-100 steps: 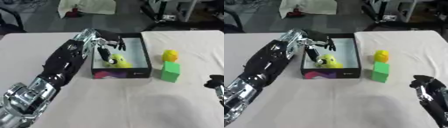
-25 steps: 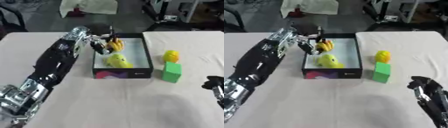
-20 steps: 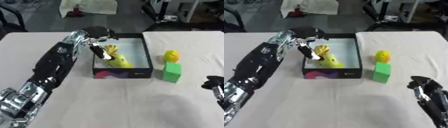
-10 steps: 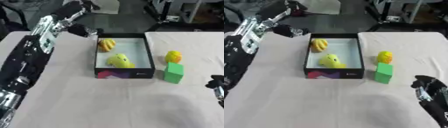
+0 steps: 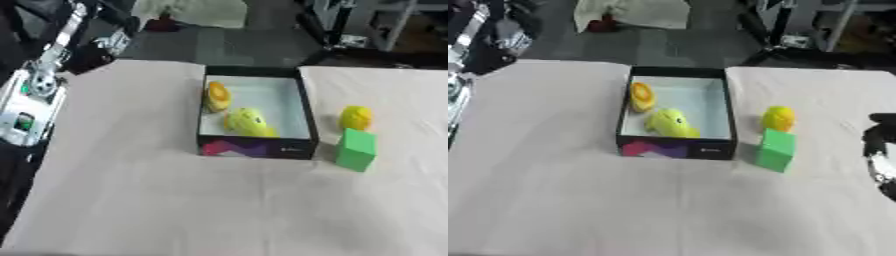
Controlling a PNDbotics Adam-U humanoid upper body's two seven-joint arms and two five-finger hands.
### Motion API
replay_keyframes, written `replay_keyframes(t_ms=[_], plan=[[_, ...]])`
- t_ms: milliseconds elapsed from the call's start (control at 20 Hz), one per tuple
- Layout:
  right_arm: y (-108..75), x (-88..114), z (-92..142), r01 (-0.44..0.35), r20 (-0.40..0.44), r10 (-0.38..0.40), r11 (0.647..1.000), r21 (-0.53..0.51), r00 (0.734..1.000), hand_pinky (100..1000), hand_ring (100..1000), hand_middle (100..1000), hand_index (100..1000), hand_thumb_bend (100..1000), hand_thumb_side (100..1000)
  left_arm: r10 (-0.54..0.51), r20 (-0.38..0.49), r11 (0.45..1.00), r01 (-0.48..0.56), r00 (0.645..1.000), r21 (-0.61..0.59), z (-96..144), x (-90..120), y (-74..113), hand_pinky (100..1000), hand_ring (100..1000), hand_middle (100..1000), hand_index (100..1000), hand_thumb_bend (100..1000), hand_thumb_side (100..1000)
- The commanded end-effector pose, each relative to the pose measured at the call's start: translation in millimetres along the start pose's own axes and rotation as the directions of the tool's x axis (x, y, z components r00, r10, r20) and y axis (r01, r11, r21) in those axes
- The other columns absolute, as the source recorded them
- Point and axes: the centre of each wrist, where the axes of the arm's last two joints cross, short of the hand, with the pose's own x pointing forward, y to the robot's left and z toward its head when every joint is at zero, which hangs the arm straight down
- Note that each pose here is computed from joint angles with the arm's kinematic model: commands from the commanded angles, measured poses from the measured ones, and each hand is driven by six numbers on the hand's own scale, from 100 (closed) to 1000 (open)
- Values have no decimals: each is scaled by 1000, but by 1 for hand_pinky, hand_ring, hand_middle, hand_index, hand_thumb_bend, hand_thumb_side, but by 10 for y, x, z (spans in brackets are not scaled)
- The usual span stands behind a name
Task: Pick up objects on the table and place them in the box.
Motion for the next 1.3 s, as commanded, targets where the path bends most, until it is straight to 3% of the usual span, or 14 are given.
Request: replay_keyframes(t_ms=[50,300,550,650,700,950,1150,1300], plan=[[-201,-53,-106,-108,13,107,985,131,994,768,728,677,821,100,233,92,-24,992,-89,995,88,102,68,-16,648,576,614,849,354,796],[-257,-201,-294,-148,35,144,943,297,989,807,809,770,876,100,217,173,-112,981,-161,978,111,312,-14,-210,640,565,603,846,345,810],[-233,-463,-501,-187,-2,208,883,431,978,833,849,810,903,100,424,207,-146,976,-195,967,94,422,-46,-321,639,561,599,846,340,815],[-198,-569,-544,-185,-14,214,873,451,977,839,854,807,905,100,483,207,-154,977,-197,966,83,451,-60,-329,639,559,597,846,339,817],[-180,-616,-560,-181,-20,213,872,455,977,847,861,811,907,100,555,207,-159,977,-196,965,80,467,-70,-331,639,557,596,846,337,820],[-122,-763,-614,-180,-27,217,868,463,976,861,872,819,919,100,648,212,-176,977,-202,961,74,515,-101,-355,639,553,591,846,332,822],[-102,-784,-674,-198,-12,230,861,468,973,864,869,815,925,100,624,214,-187,977,-205,959,65,547,-119,-376,638,552,589,847,270,845],[-84,-789,-709,-203,-4,232,858,472,973,866,861,815,927,100,664,213,-198,977,-206,957,57,574,-139,-390,639,551,588,847,256,853]])
